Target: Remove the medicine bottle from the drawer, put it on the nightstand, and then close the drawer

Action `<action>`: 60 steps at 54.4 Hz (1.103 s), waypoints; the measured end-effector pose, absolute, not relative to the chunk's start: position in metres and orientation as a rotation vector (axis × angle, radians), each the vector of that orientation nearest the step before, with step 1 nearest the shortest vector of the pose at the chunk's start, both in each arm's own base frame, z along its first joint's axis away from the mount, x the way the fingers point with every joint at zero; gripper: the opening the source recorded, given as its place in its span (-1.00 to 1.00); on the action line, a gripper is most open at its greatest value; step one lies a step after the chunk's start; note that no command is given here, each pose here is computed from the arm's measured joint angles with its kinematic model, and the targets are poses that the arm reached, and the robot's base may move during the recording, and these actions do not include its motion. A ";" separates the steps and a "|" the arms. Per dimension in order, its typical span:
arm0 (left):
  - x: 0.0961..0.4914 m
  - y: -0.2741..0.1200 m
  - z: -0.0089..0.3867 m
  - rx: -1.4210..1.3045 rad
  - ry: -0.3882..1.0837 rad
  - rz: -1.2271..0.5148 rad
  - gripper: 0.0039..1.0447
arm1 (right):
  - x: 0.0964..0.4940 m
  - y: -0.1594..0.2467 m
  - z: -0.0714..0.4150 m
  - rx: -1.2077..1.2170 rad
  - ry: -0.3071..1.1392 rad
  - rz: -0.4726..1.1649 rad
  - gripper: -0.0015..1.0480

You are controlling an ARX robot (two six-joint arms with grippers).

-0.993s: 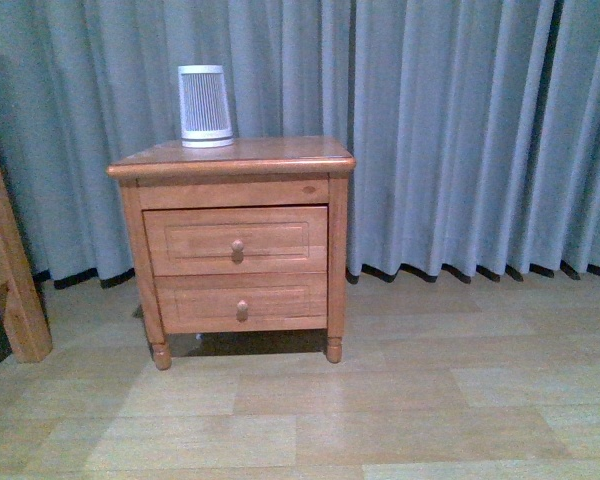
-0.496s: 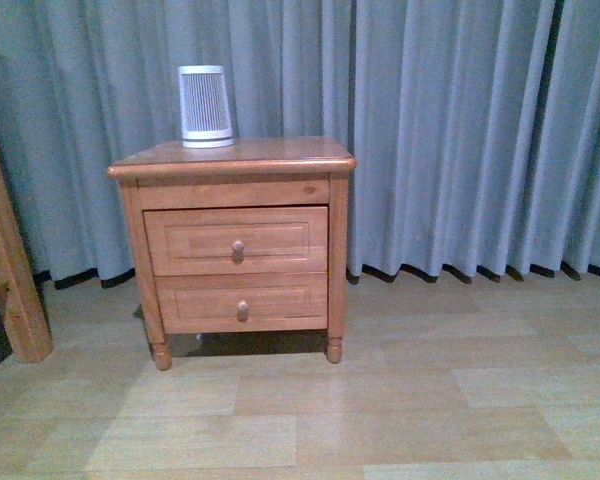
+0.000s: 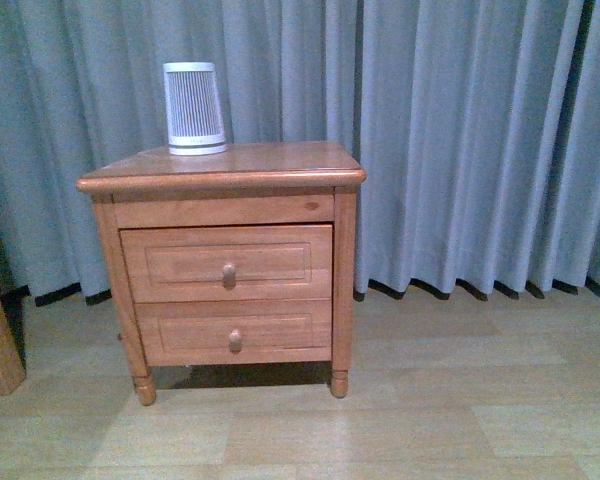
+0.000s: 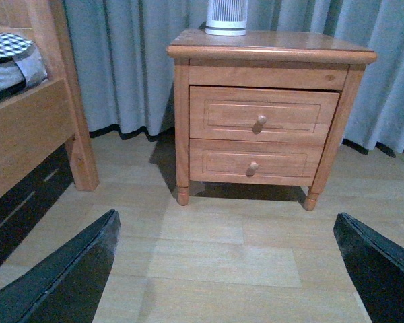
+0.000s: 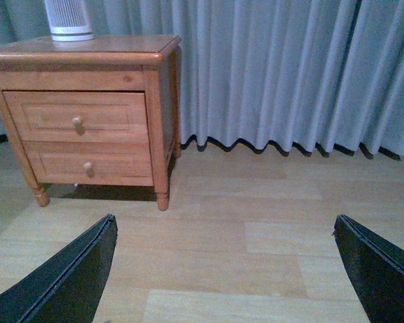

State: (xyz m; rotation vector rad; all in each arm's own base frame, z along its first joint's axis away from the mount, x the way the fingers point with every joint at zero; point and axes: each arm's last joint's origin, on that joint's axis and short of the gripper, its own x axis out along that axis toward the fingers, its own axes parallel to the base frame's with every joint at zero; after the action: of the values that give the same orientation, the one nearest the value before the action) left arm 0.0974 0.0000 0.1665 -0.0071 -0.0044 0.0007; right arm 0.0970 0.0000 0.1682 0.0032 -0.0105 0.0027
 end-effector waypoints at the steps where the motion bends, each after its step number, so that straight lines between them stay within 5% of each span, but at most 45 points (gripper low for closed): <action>1: 0.097 0.000 0.166 -0.007 -0.004 0.001 0.88 | 0.097 0.000 0.168 0.003 -0.010 0.003 0.87; 31: 0.097 0.000 0.166 -0.007 -0.004 0.000 0.88 | 0.097 0.000 0.168 0.003 -0.010 0.002 0.87; 36: 0.102 -0.001 0.173 -0.094 0.192 -0.122 0.88 | 0.097 0.000 0.168 0.003 -0.010 0.002 0.87; 40: 0.117 -0.003 0.203 -0.118 0.215 -0.184 0.88 | 0.097 0.000 0.168 0.003 -0.010 0.002 0.87; 50: 0.183 -0.008 0.308 -0.068 -0.049 -0.228 0.88 | 0.097 0.000 0.168 0.003 -0.010 0.002 0.87; 60: 0.273 -0.022 0.290 -0.051 -0.026 -0.189 0.88 | 0.097 0.000 0.168 0.003 -0.010 0.002 0.87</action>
State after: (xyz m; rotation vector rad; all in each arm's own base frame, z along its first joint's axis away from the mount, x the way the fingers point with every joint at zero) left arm 0.2729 -0.0220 0.2899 -0.0511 -0.0258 -0.1892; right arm 0.0970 0.0000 0.1682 0.0032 -0.0105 0.0023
